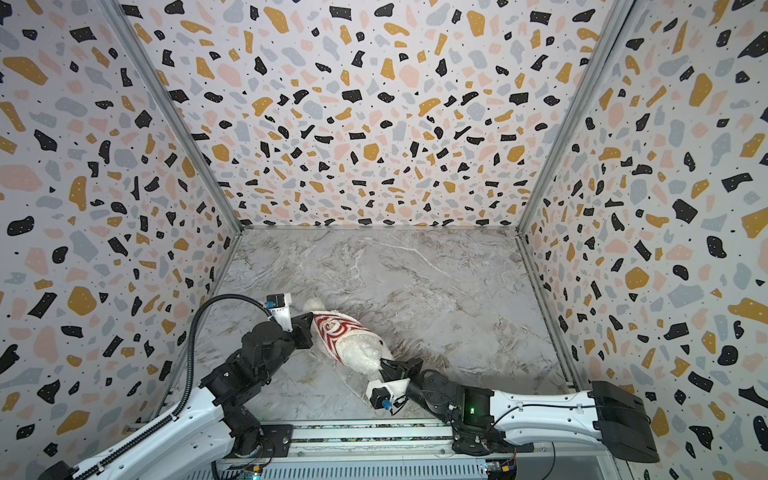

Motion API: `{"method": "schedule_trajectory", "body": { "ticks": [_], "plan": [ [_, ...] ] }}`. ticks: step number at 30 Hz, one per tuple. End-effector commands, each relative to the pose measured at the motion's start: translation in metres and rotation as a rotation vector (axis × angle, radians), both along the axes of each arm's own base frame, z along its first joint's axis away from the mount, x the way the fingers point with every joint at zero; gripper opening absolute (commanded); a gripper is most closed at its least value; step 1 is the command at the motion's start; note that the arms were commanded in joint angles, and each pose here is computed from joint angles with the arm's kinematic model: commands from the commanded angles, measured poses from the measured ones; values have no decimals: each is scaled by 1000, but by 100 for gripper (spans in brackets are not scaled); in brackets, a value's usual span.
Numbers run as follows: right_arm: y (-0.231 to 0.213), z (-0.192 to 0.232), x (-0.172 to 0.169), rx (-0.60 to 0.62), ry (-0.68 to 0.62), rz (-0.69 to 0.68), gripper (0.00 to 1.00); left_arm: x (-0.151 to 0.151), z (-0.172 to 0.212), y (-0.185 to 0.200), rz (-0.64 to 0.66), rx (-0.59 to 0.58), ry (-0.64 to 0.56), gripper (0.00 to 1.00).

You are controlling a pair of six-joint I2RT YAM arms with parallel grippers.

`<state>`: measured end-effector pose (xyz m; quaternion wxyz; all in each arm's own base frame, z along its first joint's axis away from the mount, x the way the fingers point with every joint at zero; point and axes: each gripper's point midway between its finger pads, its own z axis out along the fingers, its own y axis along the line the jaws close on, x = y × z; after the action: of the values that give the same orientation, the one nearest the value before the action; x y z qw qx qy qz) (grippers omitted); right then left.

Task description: Dress the teddy bear

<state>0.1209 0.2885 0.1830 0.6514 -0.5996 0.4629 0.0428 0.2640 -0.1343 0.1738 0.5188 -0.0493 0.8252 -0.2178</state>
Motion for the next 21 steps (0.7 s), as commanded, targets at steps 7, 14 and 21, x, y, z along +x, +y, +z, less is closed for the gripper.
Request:
{"method": "schedule_trajectory", "body": {
  "ticks": [7,14,21],
  "plan": [
    [-6,29,-11,106,-32,31,0,13,-24,44,222,37,36,0],
    [-1,30,-11,105,-24,34,0,16,-6,19,102,-69,-59,0],
    [9,43,0,153,108,-28,0,4,18,-24,-154,-158,-129,0]
  ]
}}
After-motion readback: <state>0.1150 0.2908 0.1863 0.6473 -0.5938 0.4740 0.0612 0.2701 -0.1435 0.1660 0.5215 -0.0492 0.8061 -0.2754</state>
